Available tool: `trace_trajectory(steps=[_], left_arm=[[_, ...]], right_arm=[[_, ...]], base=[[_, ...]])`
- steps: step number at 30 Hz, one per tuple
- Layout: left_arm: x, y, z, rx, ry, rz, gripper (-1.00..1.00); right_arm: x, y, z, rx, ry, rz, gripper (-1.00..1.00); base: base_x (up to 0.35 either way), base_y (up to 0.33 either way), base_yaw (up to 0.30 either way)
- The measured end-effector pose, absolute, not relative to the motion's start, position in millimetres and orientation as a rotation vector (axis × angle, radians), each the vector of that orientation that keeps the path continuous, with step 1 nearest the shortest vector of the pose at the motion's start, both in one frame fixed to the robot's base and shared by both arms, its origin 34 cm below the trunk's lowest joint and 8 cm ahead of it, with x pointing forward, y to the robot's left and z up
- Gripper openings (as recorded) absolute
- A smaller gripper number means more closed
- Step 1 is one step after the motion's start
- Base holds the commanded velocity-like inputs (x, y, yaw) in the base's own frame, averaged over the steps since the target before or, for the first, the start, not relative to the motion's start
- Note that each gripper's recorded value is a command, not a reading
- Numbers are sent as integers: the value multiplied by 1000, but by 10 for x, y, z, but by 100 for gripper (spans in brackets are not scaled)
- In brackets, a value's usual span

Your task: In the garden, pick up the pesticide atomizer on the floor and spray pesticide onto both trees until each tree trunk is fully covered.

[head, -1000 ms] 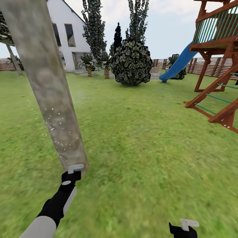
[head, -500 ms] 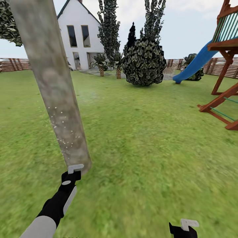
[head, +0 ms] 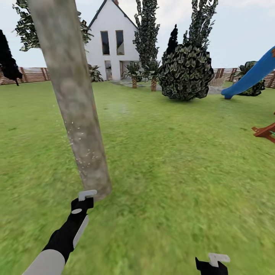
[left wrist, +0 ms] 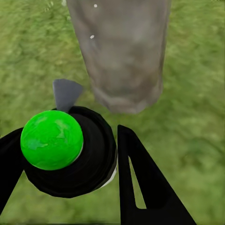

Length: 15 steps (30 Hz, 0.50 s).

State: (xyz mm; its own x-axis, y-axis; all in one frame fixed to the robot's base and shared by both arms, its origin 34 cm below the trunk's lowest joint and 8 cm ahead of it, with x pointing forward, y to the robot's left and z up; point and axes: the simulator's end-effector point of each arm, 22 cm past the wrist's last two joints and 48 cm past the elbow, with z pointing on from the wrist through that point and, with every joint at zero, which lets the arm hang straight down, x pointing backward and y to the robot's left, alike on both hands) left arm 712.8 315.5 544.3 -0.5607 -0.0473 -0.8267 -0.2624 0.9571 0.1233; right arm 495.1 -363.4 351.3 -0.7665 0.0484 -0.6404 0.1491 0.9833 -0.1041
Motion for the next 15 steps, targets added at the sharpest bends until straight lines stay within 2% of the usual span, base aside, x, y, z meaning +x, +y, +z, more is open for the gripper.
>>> trace_trajectory(steps=[2, 8, 15], left_arm=[[7125, 3155, 5440, -218, 2156, 287, -100], [7127, 3134, 5439, -218, 2156, 283, -100], [7129, 3124, 5440, -220, 2156, 282, -100]], right_arm=[[4951, -3635, 3513, 137, 2441, -194, 100], [4959, -3641, 3519, 139, 2438, -195, 100], [4959, -3638, 3519, 139, 2438, -195, 100]], base=[[85, -267, 194], [84, -267, 45], [84, -267, 265]])
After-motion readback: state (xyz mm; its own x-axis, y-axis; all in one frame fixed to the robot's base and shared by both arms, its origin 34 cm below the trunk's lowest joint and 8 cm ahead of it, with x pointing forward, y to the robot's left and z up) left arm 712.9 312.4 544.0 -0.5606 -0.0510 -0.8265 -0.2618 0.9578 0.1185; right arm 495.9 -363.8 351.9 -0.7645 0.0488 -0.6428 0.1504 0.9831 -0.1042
